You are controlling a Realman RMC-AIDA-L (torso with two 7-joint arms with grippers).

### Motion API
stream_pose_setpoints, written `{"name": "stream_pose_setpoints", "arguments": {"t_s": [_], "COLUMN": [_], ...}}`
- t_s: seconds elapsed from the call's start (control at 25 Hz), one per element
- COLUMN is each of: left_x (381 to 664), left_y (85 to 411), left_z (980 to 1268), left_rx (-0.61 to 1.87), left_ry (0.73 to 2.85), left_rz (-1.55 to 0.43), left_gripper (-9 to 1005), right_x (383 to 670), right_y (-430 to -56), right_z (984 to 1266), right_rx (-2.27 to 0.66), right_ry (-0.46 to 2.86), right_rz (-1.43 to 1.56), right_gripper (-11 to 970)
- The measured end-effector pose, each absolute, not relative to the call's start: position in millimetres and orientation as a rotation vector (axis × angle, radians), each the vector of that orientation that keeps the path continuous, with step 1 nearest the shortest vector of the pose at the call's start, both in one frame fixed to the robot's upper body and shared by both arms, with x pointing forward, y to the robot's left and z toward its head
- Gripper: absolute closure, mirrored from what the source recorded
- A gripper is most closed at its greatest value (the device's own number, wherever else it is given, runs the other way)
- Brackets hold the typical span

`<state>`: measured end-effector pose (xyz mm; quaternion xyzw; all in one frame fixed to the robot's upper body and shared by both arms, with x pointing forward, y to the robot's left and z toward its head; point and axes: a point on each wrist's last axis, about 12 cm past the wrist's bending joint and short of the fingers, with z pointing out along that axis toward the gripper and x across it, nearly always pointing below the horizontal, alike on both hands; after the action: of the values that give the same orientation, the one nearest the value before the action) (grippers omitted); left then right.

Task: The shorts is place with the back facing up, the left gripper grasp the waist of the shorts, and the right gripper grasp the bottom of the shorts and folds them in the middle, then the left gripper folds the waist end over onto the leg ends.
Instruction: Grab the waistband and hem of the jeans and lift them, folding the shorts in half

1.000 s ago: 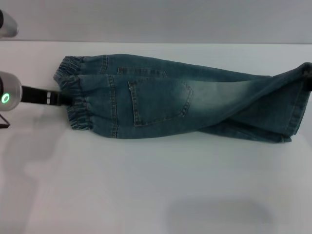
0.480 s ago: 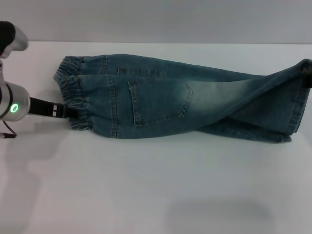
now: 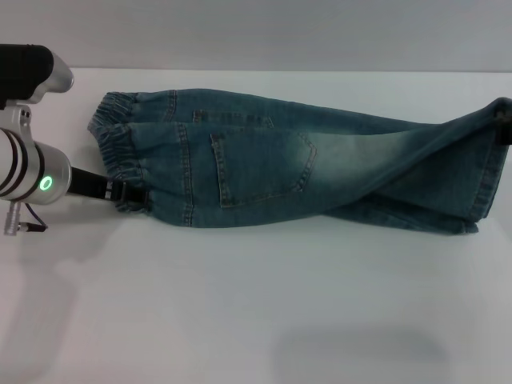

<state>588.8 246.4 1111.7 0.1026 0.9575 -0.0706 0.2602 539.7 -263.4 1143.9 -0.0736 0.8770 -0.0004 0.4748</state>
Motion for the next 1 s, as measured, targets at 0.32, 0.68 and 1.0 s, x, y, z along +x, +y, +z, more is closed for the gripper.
{"name": "stream_pose_setpoints", "arguments": {"t_s": [0.32,0.68,1.0], "left_x": [590.0,591.2,591.6], "left_y": [243.9,238.1,236.5], "left_z": [1109.2,1105.8,1106.1], "left_rx": [0.284,0.307,0.314], "left_ry": [2.590,2.590,2.588], "left_rz": [-0.213,-0.219,-0.226], "left_gripper": [138,160,186], "right_x": [539.5,539.2,539.0], "right_y": [-263.0,-261.9,-262.2], "right_z": [1143.6,1143.2,1142.9], "right_rx": [-0.182,-0.186,-0.185], "right_ry": [2.147,2.148,2.152], "right_rz": [0.001,0.003,0.002], "right_gripper": [954,954,954]}}
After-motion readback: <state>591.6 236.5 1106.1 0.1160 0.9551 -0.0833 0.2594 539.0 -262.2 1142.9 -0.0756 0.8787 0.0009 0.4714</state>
